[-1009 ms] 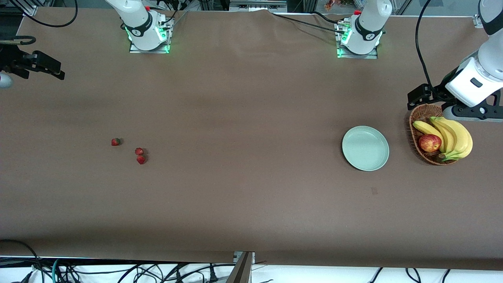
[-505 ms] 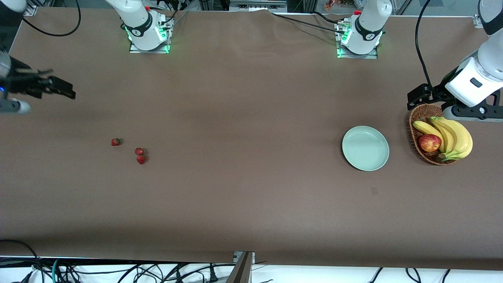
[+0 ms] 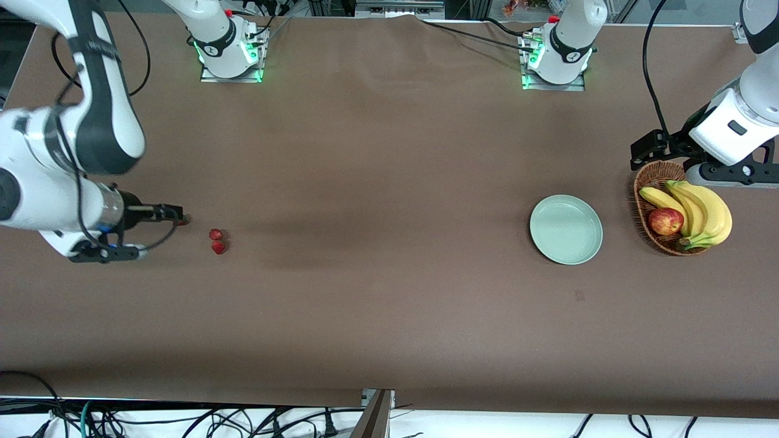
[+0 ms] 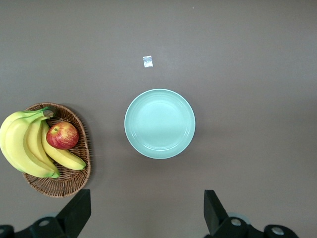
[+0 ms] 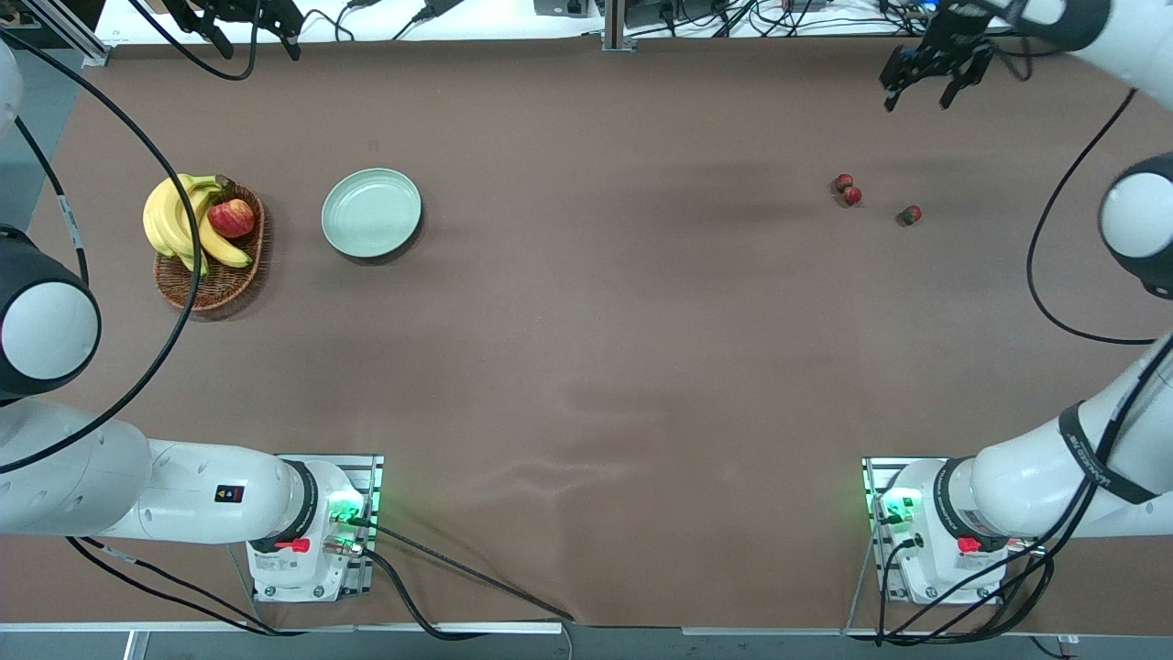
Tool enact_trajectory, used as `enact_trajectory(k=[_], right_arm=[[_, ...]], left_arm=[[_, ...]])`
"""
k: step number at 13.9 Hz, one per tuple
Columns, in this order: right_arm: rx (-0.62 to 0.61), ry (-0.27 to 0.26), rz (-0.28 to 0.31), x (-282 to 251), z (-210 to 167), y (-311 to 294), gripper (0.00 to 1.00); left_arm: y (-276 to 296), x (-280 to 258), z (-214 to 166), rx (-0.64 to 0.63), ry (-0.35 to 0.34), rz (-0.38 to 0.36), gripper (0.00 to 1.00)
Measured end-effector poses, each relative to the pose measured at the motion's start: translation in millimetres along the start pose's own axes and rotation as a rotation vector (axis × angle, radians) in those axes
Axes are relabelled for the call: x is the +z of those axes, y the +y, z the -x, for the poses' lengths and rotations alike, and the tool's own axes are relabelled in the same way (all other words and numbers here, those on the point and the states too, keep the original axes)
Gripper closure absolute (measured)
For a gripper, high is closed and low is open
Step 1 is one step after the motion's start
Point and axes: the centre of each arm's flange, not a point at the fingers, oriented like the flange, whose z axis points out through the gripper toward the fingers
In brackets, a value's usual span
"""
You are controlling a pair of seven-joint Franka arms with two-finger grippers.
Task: Collect all strawberries into plate
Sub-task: 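Lower the right gripper and grasp one red strawberry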
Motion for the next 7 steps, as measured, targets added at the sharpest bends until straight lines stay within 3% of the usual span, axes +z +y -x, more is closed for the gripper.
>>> enact_trajectory(k=[7], right_arm=[[-0.035, 0.036, 0.003, 119.4, -46.9, -25.3, 0.0]], left_arm=[[0.1, 0.0, 0.0, -0.002, 0.0, 0.0, 0.0]])
